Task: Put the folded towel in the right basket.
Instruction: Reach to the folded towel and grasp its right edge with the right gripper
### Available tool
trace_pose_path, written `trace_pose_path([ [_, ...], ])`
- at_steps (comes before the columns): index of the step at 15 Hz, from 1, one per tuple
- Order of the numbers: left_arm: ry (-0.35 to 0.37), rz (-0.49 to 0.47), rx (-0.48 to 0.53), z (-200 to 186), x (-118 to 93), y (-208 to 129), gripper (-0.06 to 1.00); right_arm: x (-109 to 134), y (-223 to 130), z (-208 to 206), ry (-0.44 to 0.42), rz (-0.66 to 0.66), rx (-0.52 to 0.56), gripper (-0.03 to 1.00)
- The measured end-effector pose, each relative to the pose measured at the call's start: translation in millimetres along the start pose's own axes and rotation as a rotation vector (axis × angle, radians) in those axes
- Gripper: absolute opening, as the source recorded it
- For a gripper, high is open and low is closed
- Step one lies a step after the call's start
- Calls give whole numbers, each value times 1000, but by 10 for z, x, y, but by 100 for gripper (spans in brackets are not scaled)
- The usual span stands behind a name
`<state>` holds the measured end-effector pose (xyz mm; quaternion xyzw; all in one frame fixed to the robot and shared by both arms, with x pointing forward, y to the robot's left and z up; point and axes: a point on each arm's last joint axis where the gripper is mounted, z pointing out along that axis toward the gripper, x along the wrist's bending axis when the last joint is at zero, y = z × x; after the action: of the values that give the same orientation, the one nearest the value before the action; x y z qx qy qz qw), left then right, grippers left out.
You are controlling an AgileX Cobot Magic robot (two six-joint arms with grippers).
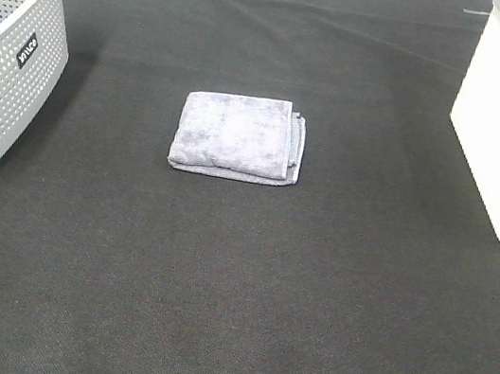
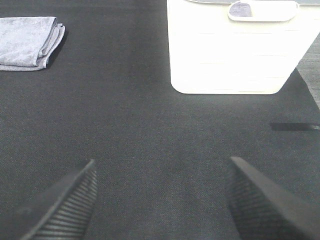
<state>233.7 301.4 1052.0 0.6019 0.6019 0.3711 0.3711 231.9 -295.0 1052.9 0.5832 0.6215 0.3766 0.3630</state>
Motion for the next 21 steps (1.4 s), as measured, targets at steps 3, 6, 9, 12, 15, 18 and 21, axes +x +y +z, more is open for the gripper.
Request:
trace_pose_path([
  [3, 0, 0, 0, 0, 0, 0, 97, 0, 0, 0, 0, 0, 0, 69],
  [6, 0, 0, 0, 0, 0, 0, 97, 0, 0, 0, 0, 0, 0, 69],
  [9, 0, 0, 0, 0, 0, 0, 97, 0, 0, 0, 0, 0, 0, 69],
  [12, 0, 0, 0, 0, 0, 0, 97, 0, 0, 0, 0, 0, 0, 69],
  [15, 0, 0, 0, 0, 0, 0, 97, 0, 0, 0, 0, 0, 0, 69],
  [18, 0, 0, 0, 0, 0, 0, 97, 0, 0, 0, 0, 0, 0, 69],
  [21, 0, 0, 0, 0, 0, 0, 97, 0, 0, 0, 0, 0, 0, 69],
])
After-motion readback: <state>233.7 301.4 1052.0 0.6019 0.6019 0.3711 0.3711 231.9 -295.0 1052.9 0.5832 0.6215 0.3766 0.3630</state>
